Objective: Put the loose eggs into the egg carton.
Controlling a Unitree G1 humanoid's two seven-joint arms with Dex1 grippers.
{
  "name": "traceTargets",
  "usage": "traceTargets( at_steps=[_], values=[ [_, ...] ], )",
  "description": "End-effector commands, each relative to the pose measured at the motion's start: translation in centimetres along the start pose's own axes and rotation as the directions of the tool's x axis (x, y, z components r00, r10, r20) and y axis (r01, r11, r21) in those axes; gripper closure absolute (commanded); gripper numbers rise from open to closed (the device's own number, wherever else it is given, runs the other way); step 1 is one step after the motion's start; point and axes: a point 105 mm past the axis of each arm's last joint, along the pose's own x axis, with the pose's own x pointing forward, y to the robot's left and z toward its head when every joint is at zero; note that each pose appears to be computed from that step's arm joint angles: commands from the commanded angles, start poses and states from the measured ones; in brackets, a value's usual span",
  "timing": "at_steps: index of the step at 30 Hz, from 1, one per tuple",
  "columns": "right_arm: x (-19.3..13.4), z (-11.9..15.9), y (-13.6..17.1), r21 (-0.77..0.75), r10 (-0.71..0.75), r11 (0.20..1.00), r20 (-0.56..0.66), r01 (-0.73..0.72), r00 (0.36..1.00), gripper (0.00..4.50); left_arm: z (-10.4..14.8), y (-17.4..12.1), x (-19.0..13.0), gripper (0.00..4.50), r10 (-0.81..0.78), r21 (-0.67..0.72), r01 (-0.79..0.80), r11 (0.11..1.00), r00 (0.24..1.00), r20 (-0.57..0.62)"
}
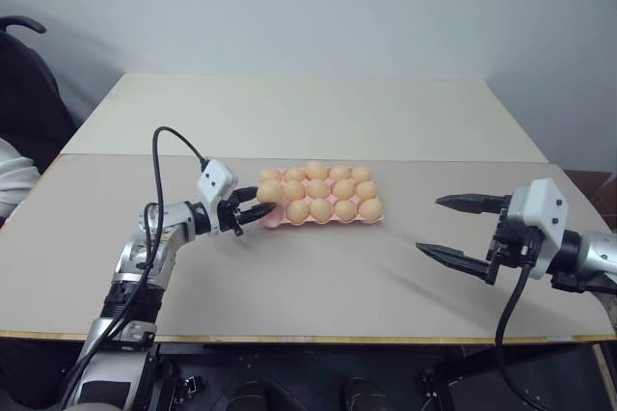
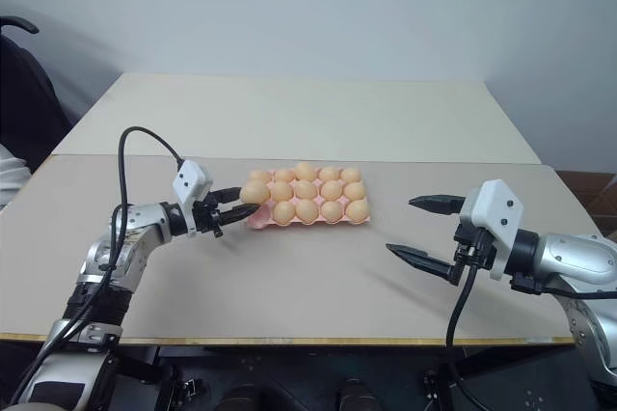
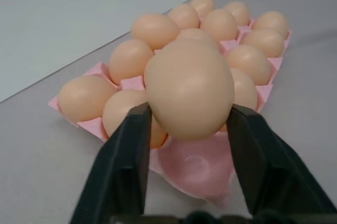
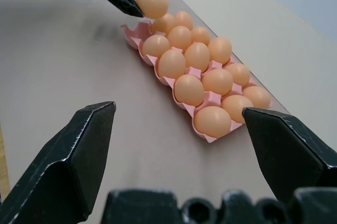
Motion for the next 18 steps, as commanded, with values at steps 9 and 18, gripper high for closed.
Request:
traceTargets(
  at_steps=[9, 18],
  values=[
    [-0.1, 1.2, -0.3, -0.044, -0.023, 0.999, 0.039, 0.024, 0.999, 0.0, 1.8, 1.0, -2.8, 0.05, 0.039, 0.03, -0.04, 0.999, 0.998, 0.047],
    [0.4, 1.0, -1.3, -0.044, 0.004, 0.999, 0.04, -0.002, 0.999, 0.0, 3.2, 0.6, -12.2, 0.05, 0.078, 0.055, -0.076, 0.996, 0.996, -0.035]
  ],
)
